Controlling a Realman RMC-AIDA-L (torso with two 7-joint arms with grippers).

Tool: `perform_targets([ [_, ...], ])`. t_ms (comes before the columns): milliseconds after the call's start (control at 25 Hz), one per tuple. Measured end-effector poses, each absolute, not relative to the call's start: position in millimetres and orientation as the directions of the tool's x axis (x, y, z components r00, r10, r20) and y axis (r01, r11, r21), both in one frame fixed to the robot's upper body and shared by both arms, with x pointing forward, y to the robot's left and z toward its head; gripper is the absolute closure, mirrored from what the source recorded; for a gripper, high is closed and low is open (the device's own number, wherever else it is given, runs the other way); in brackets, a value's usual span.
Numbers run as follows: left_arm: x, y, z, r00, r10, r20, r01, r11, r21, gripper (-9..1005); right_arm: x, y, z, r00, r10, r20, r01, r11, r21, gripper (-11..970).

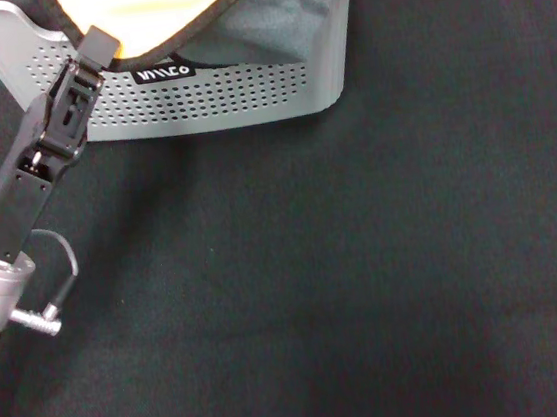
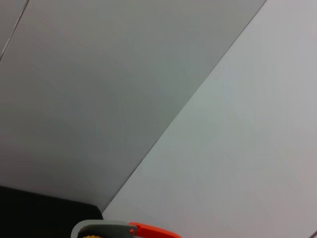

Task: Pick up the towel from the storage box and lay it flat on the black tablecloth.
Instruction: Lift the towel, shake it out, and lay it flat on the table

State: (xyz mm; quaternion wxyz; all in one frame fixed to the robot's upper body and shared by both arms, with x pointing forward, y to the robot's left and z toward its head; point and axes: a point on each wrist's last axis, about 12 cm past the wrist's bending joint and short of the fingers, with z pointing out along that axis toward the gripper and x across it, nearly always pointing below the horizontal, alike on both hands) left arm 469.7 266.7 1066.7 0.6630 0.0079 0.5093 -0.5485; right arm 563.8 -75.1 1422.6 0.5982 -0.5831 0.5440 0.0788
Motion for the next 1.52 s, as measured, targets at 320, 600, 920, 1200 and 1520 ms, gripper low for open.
perform_targets([
  [320,472,265,1068,-0.118,-0.72,-0.684,0.741,0.394,-0.543,893,565,-76,1422,0.395,-0.536,-0.746,-0.726,0.315,-0.611,941],
  [600,471,274,1070,-0.096,-0.724,-0.683,0.738,0.409,-0.537,958,568,-79,1417,0.375,-0.543,-0.752,-0.734,0.321,-0.598,941],
  [920,466,313,1087,-0.147,-0.637,-0.756,0.813,0.357,-0.459,980,562,-98,1395,0.312,-0.546,-0.778,-0.78,0.32,-0.538,941],
  [1200,468,338,1103,-0.199,-0.526,-0.827,0.866,0.301,-0.4,980,543,-126,1381,0.27,-0.548,-0.792,-0.803,0.326,-0.499,941],
  [1520,484,342,1115,-0.219,-0.337,-0.916,0.922,0.237,-0.308,981,528,-173,1367,0.146,-0.504,-0.851,-0.867,0.35,-0.356,941],
])
